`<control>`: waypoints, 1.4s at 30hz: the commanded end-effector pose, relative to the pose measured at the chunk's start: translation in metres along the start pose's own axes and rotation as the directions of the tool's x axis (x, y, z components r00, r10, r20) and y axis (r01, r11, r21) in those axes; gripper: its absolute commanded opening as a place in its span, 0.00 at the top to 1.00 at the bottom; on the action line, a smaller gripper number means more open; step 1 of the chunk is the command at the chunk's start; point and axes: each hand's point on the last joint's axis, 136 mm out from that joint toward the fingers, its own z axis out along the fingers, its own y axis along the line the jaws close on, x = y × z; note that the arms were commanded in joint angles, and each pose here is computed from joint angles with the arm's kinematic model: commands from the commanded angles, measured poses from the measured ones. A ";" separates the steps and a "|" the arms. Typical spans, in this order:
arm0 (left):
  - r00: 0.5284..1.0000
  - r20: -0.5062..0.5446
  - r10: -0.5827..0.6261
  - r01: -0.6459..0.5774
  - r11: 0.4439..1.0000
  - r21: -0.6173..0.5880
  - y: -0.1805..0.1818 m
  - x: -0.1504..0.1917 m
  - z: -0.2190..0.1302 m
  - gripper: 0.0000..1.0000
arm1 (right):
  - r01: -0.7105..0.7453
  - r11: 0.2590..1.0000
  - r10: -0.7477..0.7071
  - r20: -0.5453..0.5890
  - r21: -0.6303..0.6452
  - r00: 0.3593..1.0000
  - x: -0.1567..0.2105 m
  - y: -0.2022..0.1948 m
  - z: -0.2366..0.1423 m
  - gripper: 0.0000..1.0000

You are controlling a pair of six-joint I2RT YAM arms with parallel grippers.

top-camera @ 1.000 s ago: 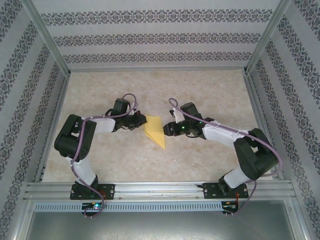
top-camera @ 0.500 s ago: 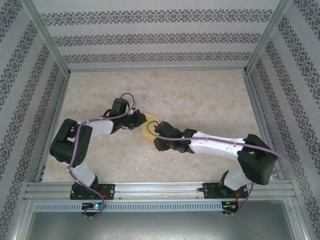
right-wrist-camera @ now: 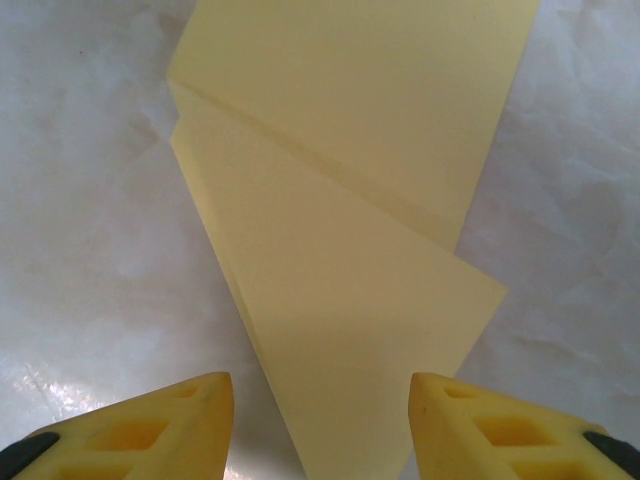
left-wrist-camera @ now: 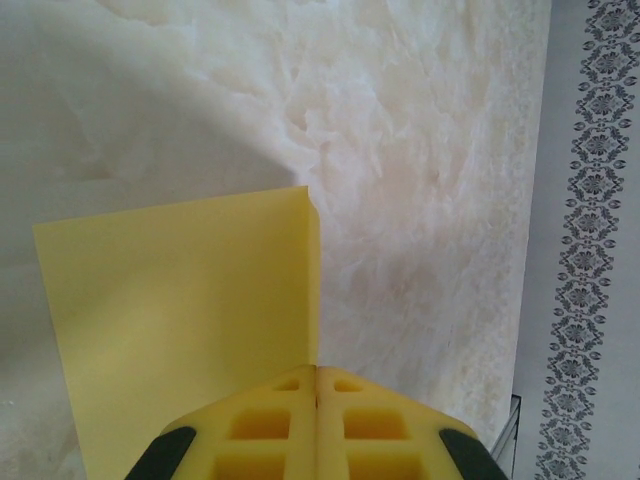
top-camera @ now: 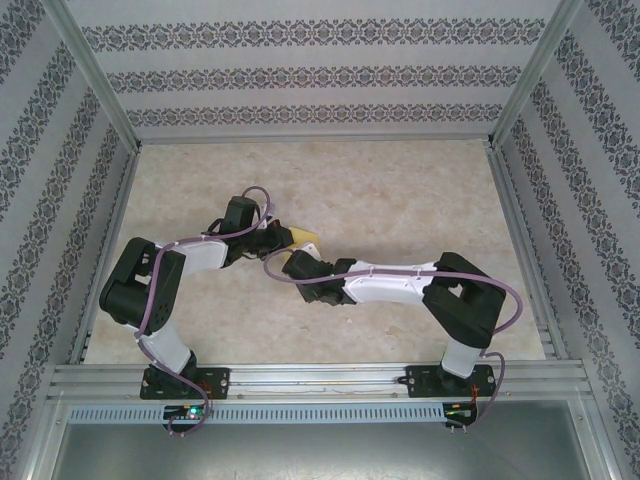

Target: Fold a paper plane with a square sheet of paper (fold left side to right side)

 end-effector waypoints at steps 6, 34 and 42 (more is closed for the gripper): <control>0.999 0.012 0.040 -0.040 0.999 0.004 -0.014 -0.004 -0.002 0.96 | 0.052 0.997 -0.053 0.001 0.049 0.999 -0.004 0.001 0.009 0.53; 0.998 0.047 0.051 -0.046 0.995 -0.091 0.006 -0.009 -0.024 0.69 | 0.087 0.991 -0.082 -0.051 0.105 0.995 0.014 -0.006 0.016 1.00; 0.995 0.085 0.055 -0.046 0.993 -0.105 0.018 -0.018 -0.067 0.64 | 0.017 1.000 -0.018 -0.055 -0.008 0.998 0.010 -0.002 0.008 1.00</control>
